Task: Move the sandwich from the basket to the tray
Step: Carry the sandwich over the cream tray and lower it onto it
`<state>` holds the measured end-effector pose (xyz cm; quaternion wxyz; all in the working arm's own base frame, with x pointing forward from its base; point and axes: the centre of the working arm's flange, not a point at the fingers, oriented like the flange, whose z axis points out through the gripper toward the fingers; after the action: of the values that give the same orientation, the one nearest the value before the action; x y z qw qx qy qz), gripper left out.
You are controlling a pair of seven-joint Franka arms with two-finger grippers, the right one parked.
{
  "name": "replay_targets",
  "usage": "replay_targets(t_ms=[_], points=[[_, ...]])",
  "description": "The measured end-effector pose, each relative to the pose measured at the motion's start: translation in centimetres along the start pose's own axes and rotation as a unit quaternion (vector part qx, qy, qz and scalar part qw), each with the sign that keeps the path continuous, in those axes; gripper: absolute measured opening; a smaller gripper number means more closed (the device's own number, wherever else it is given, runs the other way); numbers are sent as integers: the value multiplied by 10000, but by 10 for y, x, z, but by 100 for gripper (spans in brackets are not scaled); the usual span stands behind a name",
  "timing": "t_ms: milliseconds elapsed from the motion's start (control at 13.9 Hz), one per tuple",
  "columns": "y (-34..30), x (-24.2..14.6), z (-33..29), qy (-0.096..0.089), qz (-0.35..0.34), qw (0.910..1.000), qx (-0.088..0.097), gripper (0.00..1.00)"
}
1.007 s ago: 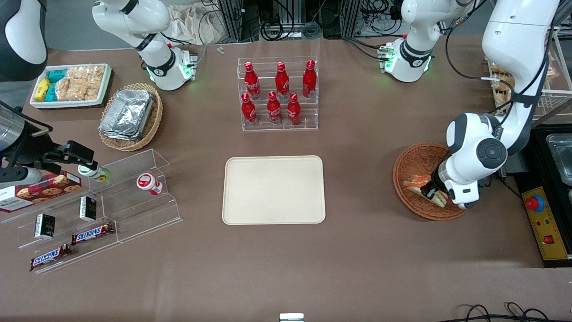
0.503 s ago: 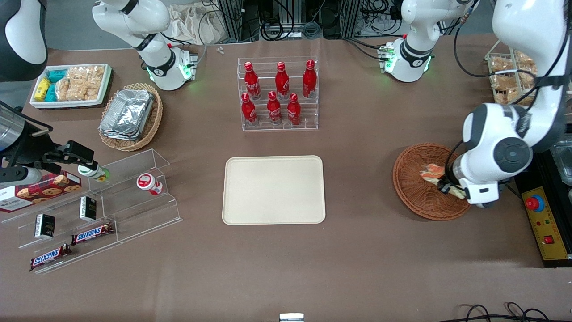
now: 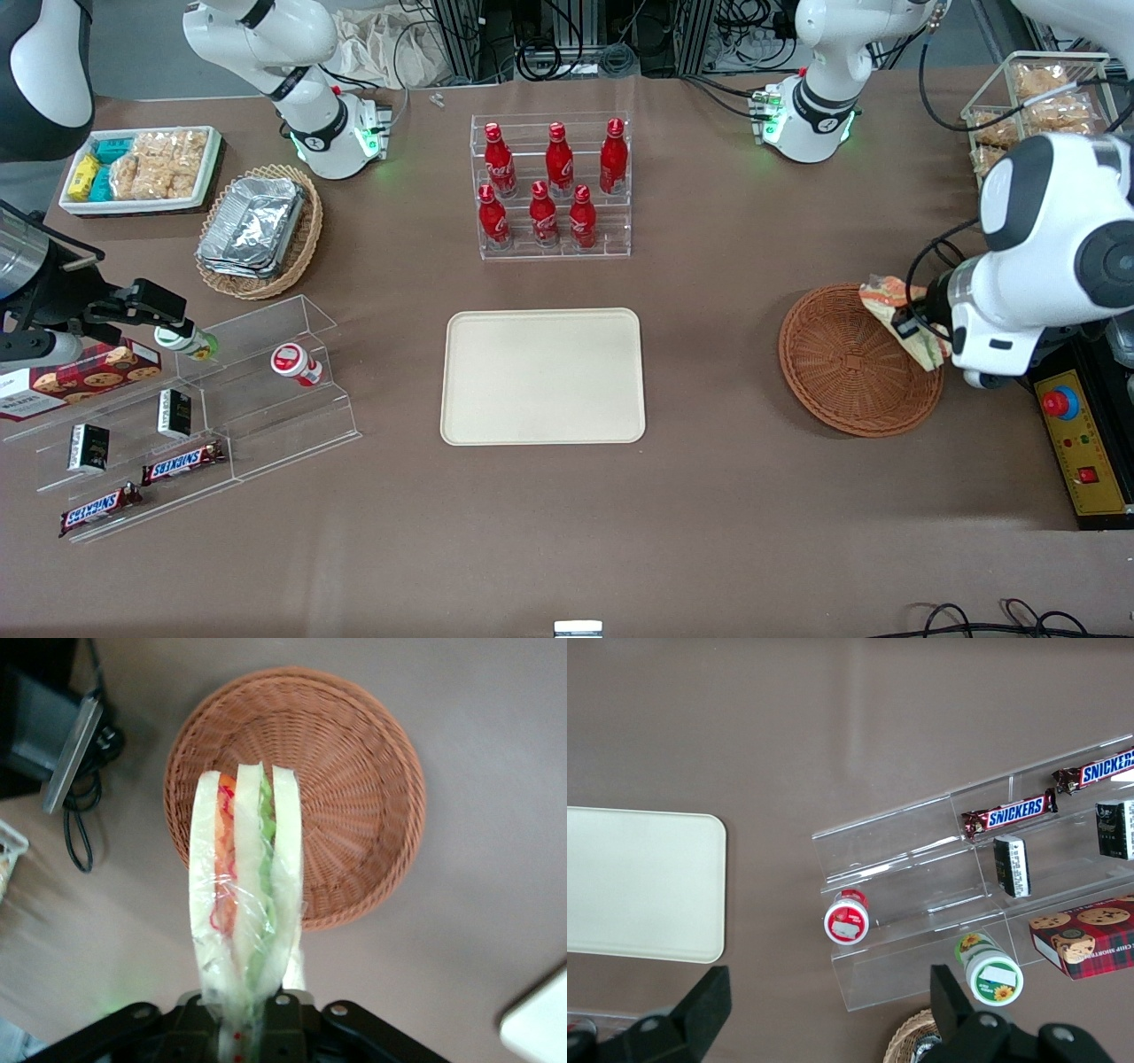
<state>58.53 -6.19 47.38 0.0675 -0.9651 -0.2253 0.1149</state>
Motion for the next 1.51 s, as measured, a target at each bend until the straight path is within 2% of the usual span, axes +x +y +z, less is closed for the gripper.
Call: replay_targets(t_ms=[216,575,863,1007,1150,1510], points=[[27,-25,-19,159,794,9967,-66,15],[77,-61,-31,238,1616,9864,-183,15],[142,-111,-21,199,2356,9714,-198,15],[178,-134,-11,256,2727,9614,-244,15],[217,-158,7,413,3081,9502,-213,15],[290,-196,51,682,3359,9378,-550,15]])
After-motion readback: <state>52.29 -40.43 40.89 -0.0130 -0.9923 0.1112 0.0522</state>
